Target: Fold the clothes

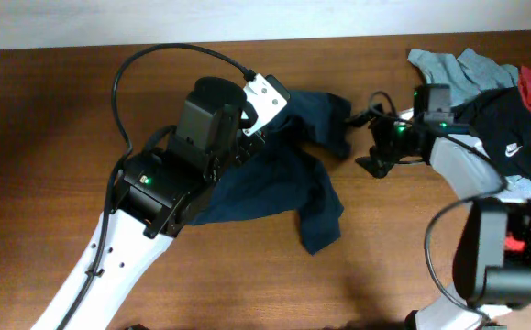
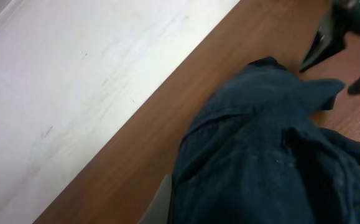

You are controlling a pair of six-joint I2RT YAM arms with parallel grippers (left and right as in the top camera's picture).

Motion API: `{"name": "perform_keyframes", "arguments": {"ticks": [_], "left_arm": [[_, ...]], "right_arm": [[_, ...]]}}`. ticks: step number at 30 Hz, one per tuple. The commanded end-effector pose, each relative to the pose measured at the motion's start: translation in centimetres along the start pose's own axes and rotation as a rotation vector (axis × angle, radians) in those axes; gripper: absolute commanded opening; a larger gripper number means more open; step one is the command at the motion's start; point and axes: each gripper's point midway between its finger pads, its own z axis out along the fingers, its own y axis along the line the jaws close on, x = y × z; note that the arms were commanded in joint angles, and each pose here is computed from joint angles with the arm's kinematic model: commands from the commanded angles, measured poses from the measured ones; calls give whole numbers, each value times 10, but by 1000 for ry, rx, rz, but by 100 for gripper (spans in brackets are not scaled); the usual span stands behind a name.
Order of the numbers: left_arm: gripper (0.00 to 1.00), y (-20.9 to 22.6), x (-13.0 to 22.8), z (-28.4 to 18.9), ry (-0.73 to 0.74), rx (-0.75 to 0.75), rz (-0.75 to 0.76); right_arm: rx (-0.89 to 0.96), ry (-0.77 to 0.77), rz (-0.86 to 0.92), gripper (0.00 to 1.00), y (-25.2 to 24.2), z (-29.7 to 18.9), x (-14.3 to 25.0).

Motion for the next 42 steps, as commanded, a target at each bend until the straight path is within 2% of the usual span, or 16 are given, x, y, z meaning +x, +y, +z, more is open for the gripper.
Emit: {"name": "perform_keyframes", "arguments": {"ticks": [1, 5, 7, 8, 10, 13, 15, 17, 22, 26, 28, 36, 42], "left_arm": [[2, 14, -14, -19, -57, -38, -32], [4, 14, -15, -19, -59, -39, -33], [6, 14, -15, -19, -59, -39, -33], [6, 14, -15, -19, -58, -39, -32], [6, 14, -15, -20, -58, -39, -32], [6, 15, -15, -22, -63, -41, -34], [6, 16, -16, -25, -68, -46, -36], [6, 24, -17, -33, -75, -80, -42], [7, 41, -27, -68, -144, -133, -65], [7, 51, -32, -98, -205, -160, -83], [7, 56, -31, -120, -240, -171, -120], [7, 58, -9, -169, -262, -169, -182], [6, 57, 6, -207, -300, -152, -272]], "right_arm": [[38, 65, 63, 100, -12, 24, 11], [35, 68, 40, 97, -13, 42, 8], [10, 40, 17, 82, -7, 48, 1], [-12, 11, -10, 63, 0, 48, -6], [-59, -16, -74, 33, 13, 47, -12], [-87, -40, -134, 5, 21, 45, -16], [-97, -55, -162, 4, 24, 39, -20], [-128, -96, -262, 4, 36, 20, -25], [-171, -232, -497, 4, 68, -55, -14], [-135, -412, -646, 4, 82, -131, 15], [-67, -598, -693, 4, 77, -194, 39], [-11, -950, -717, 4, 50, -327, 114], [-34, -997, -725, 4, 50, -374, 157]]}}
